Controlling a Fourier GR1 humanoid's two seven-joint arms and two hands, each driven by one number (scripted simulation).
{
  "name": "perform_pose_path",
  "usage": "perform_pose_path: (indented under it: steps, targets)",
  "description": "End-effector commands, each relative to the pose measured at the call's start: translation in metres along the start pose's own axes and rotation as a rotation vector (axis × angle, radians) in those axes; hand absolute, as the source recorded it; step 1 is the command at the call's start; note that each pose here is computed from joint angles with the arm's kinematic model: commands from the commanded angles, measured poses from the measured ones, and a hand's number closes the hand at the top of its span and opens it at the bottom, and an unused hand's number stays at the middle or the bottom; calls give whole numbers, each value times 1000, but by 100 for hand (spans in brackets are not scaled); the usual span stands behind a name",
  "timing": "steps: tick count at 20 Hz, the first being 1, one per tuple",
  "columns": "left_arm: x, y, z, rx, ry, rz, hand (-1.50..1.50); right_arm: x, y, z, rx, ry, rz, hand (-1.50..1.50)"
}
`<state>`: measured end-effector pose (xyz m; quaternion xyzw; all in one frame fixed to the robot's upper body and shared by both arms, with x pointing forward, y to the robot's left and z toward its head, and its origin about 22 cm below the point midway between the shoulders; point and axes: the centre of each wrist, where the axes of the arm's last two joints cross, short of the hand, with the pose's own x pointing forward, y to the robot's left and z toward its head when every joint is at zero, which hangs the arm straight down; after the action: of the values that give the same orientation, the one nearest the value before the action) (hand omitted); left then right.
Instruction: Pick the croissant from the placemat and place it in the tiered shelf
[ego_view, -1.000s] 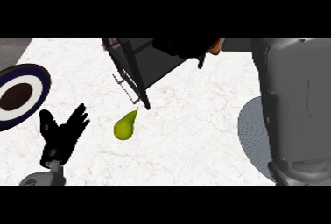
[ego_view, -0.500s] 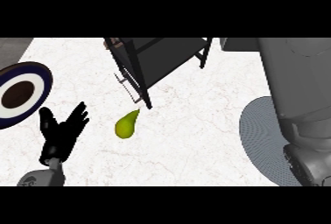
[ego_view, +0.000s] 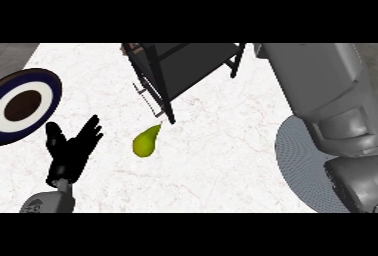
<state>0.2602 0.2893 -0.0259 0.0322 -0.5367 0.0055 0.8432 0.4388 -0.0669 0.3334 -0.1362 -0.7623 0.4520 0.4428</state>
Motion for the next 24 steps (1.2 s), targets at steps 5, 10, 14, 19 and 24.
perform_pose_path:
  steps: [5, 10, 14, 19, 24]
  targets:
    - [14, -1, 0, -10, -16, -1, 0, -25, 19, -10, -23, -10, 11, 150]
    - [3, -18, 1, 14, -1, -15, 0, -25, 26, -16, -38, -38, 4, 150]
    - [-9, -21, 0, -6, -18, -20, 0, -23, 17, -18, -18, -63, -11, 150]
    - [12, -15, -2, -41, 5, -20, 0, -21, 15, -20, -23, -53, 16, 150]
    - [0, -6, -4, 2, 1, -1, 0, -28, 25, -20, -93, 18, -148, 150]
